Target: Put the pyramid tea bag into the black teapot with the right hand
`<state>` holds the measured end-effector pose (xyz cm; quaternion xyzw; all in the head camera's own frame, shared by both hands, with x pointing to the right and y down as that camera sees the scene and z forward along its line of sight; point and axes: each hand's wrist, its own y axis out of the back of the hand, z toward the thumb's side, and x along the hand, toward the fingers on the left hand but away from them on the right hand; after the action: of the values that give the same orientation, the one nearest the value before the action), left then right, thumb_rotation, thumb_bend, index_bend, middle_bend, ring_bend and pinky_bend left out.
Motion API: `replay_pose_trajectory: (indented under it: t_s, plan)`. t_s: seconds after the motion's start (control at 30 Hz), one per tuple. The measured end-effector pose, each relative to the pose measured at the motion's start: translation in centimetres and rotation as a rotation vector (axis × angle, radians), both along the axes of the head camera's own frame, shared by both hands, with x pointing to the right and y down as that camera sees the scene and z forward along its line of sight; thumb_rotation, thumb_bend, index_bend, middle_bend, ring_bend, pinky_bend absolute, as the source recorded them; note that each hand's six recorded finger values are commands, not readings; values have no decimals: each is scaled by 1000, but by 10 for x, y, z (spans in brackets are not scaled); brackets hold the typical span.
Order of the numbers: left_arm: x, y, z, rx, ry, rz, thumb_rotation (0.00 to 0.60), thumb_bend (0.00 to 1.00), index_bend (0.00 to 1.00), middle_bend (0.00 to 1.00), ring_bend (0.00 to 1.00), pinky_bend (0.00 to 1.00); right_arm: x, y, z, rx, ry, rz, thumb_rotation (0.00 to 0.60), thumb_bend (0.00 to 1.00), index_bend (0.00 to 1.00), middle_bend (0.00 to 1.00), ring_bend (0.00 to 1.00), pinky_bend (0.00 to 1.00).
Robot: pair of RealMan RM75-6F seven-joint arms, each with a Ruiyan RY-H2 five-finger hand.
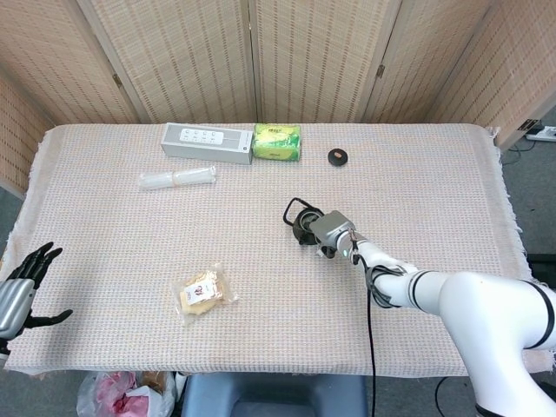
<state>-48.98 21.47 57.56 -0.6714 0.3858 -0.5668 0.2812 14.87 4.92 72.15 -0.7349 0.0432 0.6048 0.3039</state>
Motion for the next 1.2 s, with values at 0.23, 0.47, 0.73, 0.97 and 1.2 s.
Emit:
replay_pose_trajectory:
  t_s: [0.23, 0.47, 0.73, 0.97, 1.2]
  plan:
    - [0, 0, -1, 3, 0, 2, 600, 143, 0, 0, 0, 219, 1, -1, -1, 0, -1, 5, 600, 473, 146, 150, 884, 1000]
    - [1, 2, -2, 9, -8, 10, 600, 143, 0, 0, 0, 219, 3, -1, -23, 11, -40, 26, 600, 475, 146, 114, 873, 1000]
    - [7, 3, -3, 22, -20, 26, 600, 143, 0, 0, 0, 219, 22, 7, -88, 105, -111, 47, 600, 463, 146, 88, 800, 999]
    - [16, 6, -3, 29, -20, 51, 600, 142, 0, 0, 0, 219, 62, 21, -143, 319, -203, 67, 600, 381, 118, 18, 399, 657]
    - [23, 10, -3, 29, -25, 77, 600, 142, 0, 0, 0, 219, 149, 61, -162, 590, -208, 176, 600, 327, 42, 0, 113, 161]
